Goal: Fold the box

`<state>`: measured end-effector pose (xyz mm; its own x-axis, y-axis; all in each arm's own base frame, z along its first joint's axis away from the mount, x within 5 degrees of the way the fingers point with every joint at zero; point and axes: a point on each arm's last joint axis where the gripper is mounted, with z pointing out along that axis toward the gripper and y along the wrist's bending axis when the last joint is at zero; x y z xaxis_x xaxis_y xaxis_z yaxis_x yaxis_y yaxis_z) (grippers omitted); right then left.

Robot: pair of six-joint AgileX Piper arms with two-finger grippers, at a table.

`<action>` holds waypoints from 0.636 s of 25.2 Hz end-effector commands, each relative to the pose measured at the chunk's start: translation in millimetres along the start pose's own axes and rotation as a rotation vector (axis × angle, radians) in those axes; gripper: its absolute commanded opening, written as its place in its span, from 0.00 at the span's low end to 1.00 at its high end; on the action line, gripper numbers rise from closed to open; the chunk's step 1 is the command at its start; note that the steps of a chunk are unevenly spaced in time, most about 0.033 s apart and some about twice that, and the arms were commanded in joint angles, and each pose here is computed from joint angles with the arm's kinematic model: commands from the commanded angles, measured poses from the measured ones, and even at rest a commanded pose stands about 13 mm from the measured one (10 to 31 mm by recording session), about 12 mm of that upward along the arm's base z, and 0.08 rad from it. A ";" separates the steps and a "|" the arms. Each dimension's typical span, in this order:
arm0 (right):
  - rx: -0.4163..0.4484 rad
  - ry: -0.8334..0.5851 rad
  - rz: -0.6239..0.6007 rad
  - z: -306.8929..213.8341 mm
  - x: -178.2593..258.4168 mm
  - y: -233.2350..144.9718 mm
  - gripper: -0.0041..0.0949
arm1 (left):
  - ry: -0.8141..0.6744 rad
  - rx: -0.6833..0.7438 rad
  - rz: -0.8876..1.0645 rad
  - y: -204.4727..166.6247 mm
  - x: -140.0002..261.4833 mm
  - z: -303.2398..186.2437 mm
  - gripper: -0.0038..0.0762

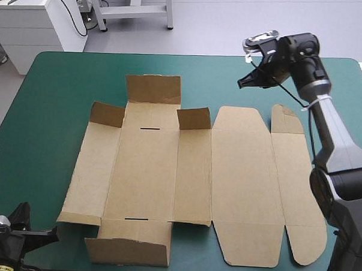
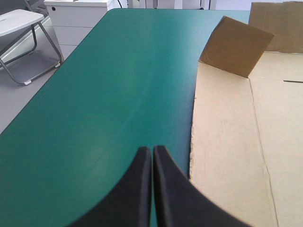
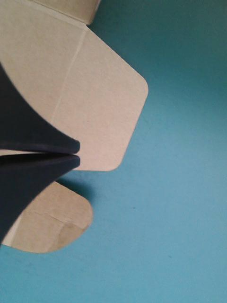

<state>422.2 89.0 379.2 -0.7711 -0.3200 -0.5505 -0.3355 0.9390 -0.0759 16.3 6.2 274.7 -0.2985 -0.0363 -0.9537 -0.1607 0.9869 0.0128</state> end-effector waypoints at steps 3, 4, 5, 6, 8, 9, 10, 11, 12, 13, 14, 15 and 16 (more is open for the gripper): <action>-0.049 -0.019 0.065 -50.7 31.6 -13.6 0.02 | -0.064 0.001 0.009 0.4 -26.9 -3.6 0.04; -0.048 -0.001 0.077 -52.3 42.6 -16.6 0.02 | -0.047 0.000 0.021 0.4 -32.9 -3.2 0.04; -0.042 -0.001 0.085 -53.7 49.4 -18.8 0.02 | -0.030 0.001 0.025 0.3 -37.2 -2.3 0.04; -0.038 0.015 0.097 -52.6 59.0 -20.8 0.02 | -0.012 0.002 0.026 0.1 -42.5 -2.0 0.04; -0.018 0.006 0.128 -59.0 78.8 -26.2 0.02 | 0.039 0.013 0.032 -1.1 -53.6 2.2 0.04; -0.005 -0.008 0.142 -65.6 88.0 -28.6 0.02 | 0.064 0.022 0.051 -2.0 -58.4 5.4 0.04; 0.002 -0.015 0.160 -69.4 99.3 -29.7 0.02 | 0.081 0.041 0.073 -3.8 -64.8 7.2 0.04; 0.007 -0.025 0.176 -73.7 110.8 -29.7 0.02 | 0.100 0.057 0.098 -5.2 -69.2 10.6 0.04; 0.018 -0.054 0.188 -80.7 130.7 -28.4 0.02 | 0.120 0.088 0.119 -8.1 -79.6 16.3 0.04; 0.026 -0.066 0.193 -84.1 141.7 -26.9 0.02 | 0.128 0.099 0.120 -9.2 -83.2 18.9 0.04; 0.041 -0.080 0.203 -87.6 162.0 -22.6 0.02 | 0.152 0.110 0.140 -10.4 -89.3 26.7 0.04; 0.050 -0.094 0.204 -90.3 171.1 -19.8 0.02 | 0.166 0.109 0.141 -10.4 -89.6 30.6 0.04; 0.057 -0.126 0.206 -97.4 186.4 -13.1 0.02 | 0.161 0.105 0.139 -10.6 -93.0 39.5 0.04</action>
<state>250.4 6.2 346.3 -0.8268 -0.1174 -0.5502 -0.1537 0.9879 0.0202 69.8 4.9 337.5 -0.5243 0.0812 -0.8477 -0.0117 0.9947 0.1025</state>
